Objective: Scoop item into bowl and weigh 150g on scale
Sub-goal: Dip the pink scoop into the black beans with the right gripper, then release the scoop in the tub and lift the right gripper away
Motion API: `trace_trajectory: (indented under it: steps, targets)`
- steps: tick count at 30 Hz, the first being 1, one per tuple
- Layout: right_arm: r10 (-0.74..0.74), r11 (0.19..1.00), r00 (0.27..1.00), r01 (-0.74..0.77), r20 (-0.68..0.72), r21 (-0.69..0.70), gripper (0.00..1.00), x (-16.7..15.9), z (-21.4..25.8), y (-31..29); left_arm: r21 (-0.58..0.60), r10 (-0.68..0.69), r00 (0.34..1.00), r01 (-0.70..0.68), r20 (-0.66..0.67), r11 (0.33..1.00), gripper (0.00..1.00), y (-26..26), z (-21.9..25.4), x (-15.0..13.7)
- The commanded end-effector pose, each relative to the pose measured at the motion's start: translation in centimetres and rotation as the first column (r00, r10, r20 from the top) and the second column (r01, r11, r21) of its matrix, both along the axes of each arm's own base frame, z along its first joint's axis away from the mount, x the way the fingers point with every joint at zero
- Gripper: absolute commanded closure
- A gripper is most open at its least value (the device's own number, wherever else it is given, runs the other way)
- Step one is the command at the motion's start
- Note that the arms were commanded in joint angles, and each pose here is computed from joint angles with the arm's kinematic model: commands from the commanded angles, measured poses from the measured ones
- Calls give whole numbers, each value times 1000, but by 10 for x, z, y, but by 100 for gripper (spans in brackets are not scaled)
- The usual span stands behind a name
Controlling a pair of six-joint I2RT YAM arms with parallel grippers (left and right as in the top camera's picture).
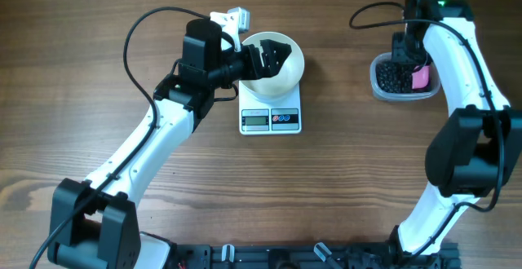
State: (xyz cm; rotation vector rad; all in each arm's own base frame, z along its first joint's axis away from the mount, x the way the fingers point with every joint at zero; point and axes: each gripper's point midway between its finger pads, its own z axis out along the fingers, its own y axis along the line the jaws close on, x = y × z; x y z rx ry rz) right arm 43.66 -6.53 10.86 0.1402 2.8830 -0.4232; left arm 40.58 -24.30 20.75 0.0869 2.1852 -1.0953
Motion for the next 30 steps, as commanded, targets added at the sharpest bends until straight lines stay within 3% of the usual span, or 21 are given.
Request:
trace_trajectory:
  steps: [1,8,13,21,23,24,26,30]
  targets:
    - [-14,985,999,22,-43,170,96,-11,-21,14,13,4,1000,-4,29,1000,0,3,4,3]
    - [9,898,1000,-5,-7,439,96,-7,-19,32,13,4,1000,-5,29,1000,0,3,4,3]
    - [14,790,999,-35,39,612,96,-8,-9,32,13,4,1000,-4,29,1000,0,3,4,3]
    - [-57,733,998,16,39,680,96,-16,-4,7,13,4,1000,-4,29,1000,0,3,4,3]
    - [-55,747,998,12,44,665,88,-15,-5,3,13,4,1000,-5,29,1000,0,3,4,3]
    - [-56,749,997,11,47,663,77,-15,-5,3,13,4,1000,-5,29,1000,0,3,4,3]
    - [-56,755,997,10,50,655,65,-14,-5,1,13,4,1000,-5,29,1000,0,3,4,3]
    - [-62,786,997,23,42,618,25,-15,-9,-7,13,4,1000,-5,29,1000,0,3,4,3]
